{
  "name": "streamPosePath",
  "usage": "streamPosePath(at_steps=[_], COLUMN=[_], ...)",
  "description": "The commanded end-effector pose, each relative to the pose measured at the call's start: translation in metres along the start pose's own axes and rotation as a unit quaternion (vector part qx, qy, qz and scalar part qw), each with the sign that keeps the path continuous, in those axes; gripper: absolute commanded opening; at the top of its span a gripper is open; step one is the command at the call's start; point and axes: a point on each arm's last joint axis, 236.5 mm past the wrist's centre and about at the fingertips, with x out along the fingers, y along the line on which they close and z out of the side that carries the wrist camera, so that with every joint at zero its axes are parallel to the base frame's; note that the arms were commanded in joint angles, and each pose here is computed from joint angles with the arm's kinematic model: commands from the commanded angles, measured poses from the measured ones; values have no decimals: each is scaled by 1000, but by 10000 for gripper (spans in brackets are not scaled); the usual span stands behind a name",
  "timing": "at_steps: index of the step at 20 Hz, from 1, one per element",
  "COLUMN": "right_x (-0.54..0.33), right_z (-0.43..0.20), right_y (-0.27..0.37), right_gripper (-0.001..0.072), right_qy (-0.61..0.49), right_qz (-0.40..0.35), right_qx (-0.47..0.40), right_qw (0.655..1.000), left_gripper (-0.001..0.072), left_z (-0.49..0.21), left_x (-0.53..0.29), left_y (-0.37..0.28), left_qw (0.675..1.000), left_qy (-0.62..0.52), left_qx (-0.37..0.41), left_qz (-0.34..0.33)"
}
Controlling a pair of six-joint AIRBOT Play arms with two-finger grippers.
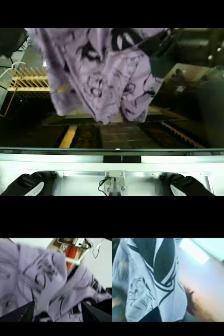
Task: Fold the shirts.
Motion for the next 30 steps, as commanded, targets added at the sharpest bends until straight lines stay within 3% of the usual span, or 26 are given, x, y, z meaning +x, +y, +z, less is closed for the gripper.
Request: streamPosePath(at_steps=[1,4,8,11,14,16,19,20,21,30], right_x=[-12,-32,-85,-117,-84,-48,1,19,36,107], right_z=[21,27,-8,-53,-71,-78,-80,-75,-69,-57], right_y=[-29,-77,-159,-197,-154,-93,-18,4,18,35], right_gripper=[56,56,56,56,56,56,56,56,56,56], right_qy=[-43,-60,-18,39,85,121,164,162,153,114], right_qz=[-69,-178,-344,-389,-269,-145,-33,-4,11,30], right_qx=[16,30,98,135,145,146,96,72,56,1], right_qw=[997,982,934,910,948,971,981,984,987,993], left_gripper=[672,663,661,657,644,499,508,609,719,714], left_z=[2,7,3,-2,-24,-46,-59,-54,-46,-31], left_x=[-10,-16,-13,-5,17,37,75,85,94,118], left_y=[-9,-11,-3,7,35,59,67,63,57,65], left_qw=[998,995,994,993,991,984,978,975,975,973], left_qy=[3,-5,2,12,46,79,67,45,16,-54], left_qx=[68,97,108,112,121,145,189,210,215,208], left_qz=[-7,-2,11,21,44,60,54,52,53,79])
